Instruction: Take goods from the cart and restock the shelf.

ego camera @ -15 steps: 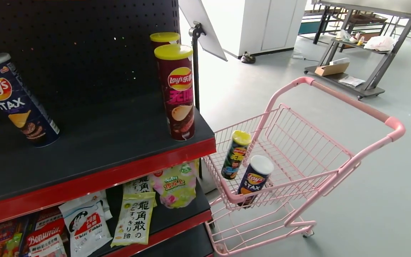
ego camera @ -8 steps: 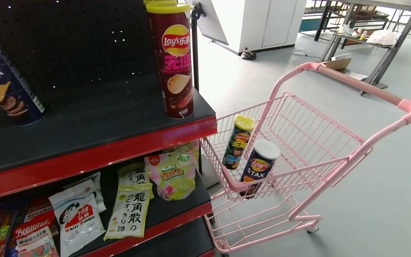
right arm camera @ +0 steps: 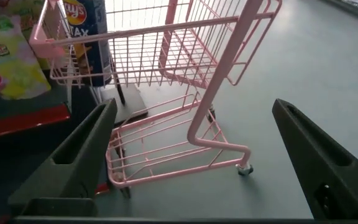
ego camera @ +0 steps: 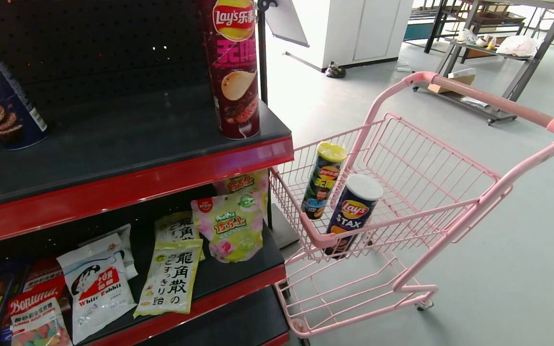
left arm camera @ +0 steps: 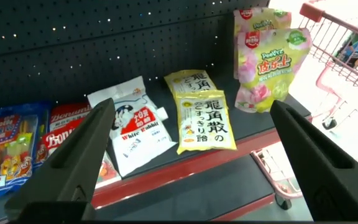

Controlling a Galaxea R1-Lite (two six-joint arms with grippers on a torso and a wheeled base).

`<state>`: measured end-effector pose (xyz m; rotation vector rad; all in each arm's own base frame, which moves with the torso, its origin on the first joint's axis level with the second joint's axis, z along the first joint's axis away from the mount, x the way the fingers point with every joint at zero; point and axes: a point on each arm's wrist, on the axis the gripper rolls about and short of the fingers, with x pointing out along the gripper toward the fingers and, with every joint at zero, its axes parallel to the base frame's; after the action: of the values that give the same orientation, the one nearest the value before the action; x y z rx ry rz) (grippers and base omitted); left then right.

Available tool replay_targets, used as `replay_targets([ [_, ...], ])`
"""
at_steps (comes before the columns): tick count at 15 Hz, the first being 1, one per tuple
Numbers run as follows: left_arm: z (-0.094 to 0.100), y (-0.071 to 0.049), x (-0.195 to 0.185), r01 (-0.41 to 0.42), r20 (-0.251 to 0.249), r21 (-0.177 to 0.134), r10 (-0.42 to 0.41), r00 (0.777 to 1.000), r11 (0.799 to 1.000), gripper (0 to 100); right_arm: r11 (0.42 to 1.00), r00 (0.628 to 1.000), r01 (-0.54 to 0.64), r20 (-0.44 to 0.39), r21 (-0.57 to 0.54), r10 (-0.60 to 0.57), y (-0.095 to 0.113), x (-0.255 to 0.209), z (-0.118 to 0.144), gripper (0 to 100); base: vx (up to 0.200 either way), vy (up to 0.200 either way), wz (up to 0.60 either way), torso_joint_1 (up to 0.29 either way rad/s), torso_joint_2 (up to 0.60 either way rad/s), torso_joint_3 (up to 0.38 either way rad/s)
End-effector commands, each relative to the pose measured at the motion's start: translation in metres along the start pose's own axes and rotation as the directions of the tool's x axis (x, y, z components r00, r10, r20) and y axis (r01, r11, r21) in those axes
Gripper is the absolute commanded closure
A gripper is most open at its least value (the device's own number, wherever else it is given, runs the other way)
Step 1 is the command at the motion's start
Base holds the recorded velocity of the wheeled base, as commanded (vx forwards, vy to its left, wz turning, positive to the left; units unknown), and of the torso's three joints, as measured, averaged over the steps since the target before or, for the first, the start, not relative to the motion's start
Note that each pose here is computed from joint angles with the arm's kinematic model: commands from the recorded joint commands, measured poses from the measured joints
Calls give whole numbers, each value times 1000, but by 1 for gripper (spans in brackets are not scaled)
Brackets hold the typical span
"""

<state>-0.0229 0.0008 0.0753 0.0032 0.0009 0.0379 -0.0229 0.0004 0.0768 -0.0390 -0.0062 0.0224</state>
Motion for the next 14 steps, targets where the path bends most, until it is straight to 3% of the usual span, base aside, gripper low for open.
replay_targets([
  [1, 0, 0, 0, 0, -1, 0, 0, 1000, 1000, 0, 999, 1000, -16, 13, 29, 15, -2, 4, 57, 0, 0, 0, 0, 0, 0, 0],
  [2, 0, 0, 0, 0, -1, 0, 0, 1000, 1000, 0, 990, 1000, -19, -11, 143, 21, -5, 26, 114, 0, 0, 0, 0, 0, 0, 0],
  [3, 0, 0, 0, 0, -1, 0, 0, 1000, 1000, 0, 978, 999, -25, -23, 206, 31, -6, 44, 145, 0, 0, 0, 0, 0, 0, 0],
  [4, 0, 0, 0, 1, -1, 0, -1, 1000, 1000, 0, 980, 986, -117, -99, 161, 134, -4, 78, 158, 0, 0, 0, 0, 0, 0, 0],
  [5, 0, 0, 0, 1, -1, 0, -1, 1000, 1000, 0, 979, 980, -141, -122, 146, 160, -3, 86, 157, 0, 0, 0, 0, 0, 0, 0],
  [6, 0, 0, 0, 1, -1, 0, -1, 1000, 1000, 0, 972, 961, -182, -184, 146, 208, 2, 129, 151, 0, 0, 0, 0, 0, 0, 0],
  [9, 0, 0, 0, 1, -1, 0, -1, 1000, 1000, 0, 925, 871, -292, -331, 245, 363, 31, 180, 114, 0, 0, 0, 0, 0, 0, 0],
  [11, 0, 0, 0, 1, -1, 0, -1, 1000, 1000, 0, 905, 853, -332, -324, 265, 408, 45, 214, 94, 0, 0, 0, 0, 0, 0, 0],
  [14, 0, 0, 0, 1, -1, 0, -1, 1000, 1000, 0, 885, 796, -370, -395, 281, 459, 62, 243, 72, 0, 0, 0, 0, 0, 0, 0],
])
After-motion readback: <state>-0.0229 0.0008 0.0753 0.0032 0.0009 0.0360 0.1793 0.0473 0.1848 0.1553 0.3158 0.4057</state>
